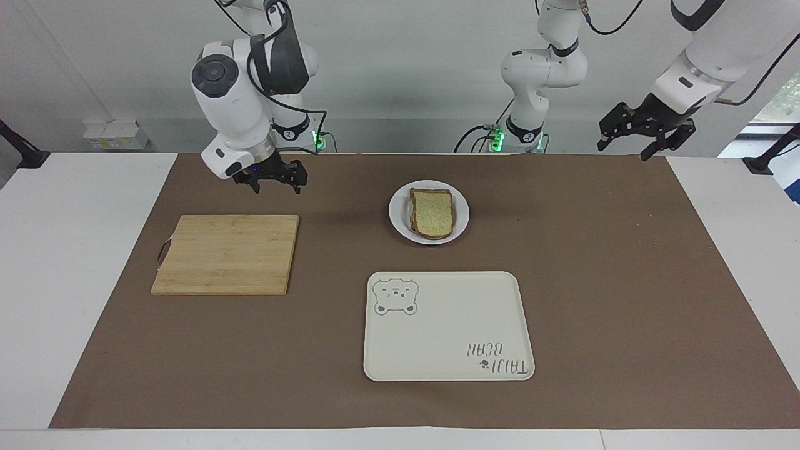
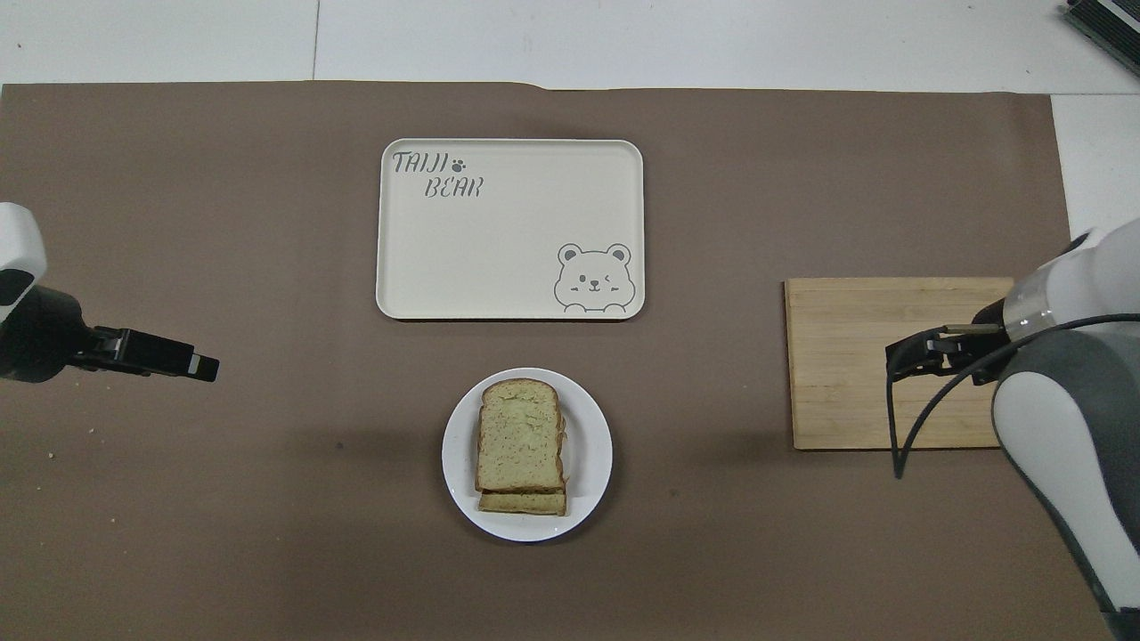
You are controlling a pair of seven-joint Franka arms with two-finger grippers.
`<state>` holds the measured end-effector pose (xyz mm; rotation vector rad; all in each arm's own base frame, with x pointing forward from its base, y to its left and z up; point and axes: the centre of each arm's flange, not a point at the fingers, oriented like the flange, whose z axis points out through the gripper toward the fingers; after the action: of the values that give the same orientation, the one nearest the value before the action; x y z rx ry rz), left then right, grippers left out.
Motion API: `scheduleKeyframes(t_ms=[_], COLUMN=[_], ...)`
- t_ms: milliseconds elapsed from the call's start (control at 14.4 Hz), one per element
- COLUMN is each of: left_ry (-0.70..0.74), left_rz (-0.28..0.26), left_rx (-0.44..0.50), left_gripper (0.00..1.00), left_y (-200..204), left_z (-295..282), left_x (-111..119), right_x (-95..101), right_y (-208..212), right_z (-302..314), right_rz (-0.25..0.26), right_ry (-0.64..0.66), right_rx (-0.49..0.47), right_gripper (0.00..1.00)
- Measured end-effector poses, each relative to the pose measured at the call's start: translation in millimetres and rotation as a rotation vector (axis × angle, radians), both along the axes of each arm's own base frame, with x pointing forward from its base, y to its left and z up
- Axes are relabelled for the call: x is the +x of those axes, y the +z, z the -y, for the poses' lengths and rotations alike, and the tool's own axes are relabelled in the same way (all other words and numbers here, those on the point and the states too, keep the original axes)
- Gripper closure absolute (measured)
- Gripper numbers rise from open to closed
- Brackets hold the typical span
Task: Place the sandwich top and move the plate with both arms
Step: 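Withdraw the right gripper while the left gripper reaches toward the plate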
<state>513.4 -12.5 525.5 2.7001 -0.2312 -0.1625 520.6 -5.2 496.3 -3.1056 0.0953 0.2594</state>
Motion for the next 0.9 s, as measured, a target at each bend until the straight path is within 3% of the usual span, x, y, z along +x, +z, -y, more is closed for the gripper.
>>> scheduleKeyframes(t_ms=[278, 904], left_ry=[0.033, 0.103], left_rz=[0.021, 0.077], left_rx=[-0.178, -0.531], left_gripper=[0.0, 0.0], left_y=[-48.9, -148.9], left_z=[7.8, 10.8], left_x=[-26.2, -68.9], right_x=[-2.9, 4.2], right_y=[14.5, 77.0], right_z=[16.3, 11.0], right_rz=[0.029, 0.156], right_ry=[-0.005, 0.022], right_rx=[-0.008, -0.05], right_gripper=[0.0, 0.0])
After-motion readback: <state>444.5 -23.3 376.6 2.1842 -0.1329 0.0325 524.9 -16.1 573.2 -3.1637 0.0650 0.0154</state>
